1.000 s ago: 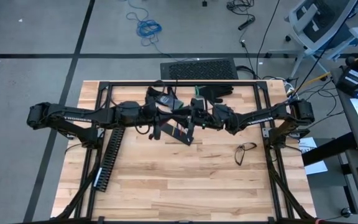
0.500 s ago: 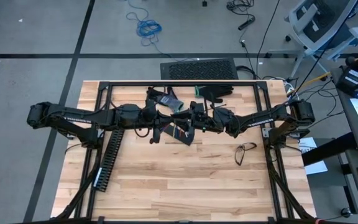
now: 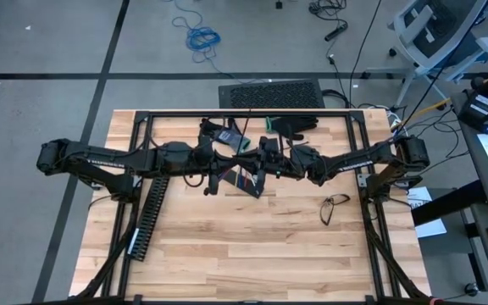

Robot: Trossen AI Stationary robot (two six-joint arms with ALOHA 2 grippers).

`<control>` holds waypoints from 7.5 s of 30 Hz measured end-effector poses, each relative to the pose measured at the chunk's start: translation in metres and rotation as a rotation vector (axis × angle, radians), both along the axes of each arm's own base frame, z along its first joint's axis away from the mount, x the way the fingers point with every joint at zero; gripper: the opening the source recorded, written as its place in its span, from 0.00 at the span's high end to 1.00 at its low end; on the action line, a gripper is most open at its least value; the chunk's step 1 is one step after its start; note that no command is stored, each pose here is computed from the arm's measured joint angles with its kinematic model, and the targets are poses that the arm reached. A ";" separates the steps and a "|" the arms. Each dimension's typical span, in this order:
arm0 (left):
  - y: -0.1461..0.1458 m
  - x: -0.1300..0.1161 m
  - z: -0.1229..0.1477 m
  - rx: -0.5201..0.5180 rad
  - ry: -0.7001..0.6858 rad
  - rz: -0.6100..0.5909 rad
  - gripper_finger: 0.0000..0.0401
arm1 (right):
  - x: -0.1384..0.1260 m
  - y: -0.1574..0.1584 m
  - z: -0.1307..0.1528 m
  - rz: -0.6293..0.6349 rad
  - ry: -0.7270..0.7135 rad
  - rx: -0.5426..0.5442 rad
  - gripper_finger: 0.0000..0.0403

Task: Ziptie cables
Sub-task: Wrap the cables using a black zip tie, then move the black cable duct to the center of the table

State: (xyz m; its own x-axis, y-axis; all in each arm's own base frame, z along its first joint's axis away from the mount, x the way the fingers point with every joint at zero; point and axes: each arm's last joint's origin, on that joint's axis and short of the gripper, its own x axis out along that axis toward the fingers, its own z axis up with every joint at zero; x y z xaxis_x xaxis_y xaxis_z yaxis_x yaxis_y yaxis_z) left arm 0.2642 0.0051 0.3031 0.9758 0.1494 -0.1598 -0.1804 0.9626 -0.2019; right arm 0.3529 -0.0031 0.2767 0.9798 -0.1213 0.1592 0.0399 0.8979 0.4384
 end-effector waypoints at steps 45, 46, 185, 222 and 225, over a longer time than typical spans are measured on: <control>-0.013 -0.022 0.007 -0.179 0.029 -0.162 0.62 | -0.011 0.001 -0.016 -0.007 0.346 -0.121 0.49; -0.014 -0.031 0.013 -0.181 0.030 -0.179 0.62 | -0.015 -0.002 -0.020 -0.062 0.419 -0.162 0.47; -0.002 -0.209 0.024 -0.086 0.124 0.047 0.61 | 0.250 -0.009 -0.131 0.121 0.385 0.435 0.53; 0.012 -0.118 -0.065 -0.329 0.776 0.870 1.00 | 0.079 -0.167 0.068 -0.234 1.103 -0.166 1.00; 0.023 -0.117 -0.075 -0.362 0.681 1.061 1.00 | 0.078 -0.167 0.069 -0.229 1.107 -0.180 1.00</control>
State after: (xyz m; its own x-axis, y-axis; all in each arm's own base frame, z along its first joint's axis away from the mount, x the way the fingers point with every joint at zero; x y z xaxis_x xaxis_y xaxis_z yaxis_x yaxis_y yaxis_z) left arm 0.1474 0.0281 0.2285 0.1184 0.6346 -0.7637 -0.9796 0.2006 0.0148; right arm 0.4310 -0.1706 0.3457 0.5509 -0.3777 -0.7443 0.4944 0.8661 -0.0736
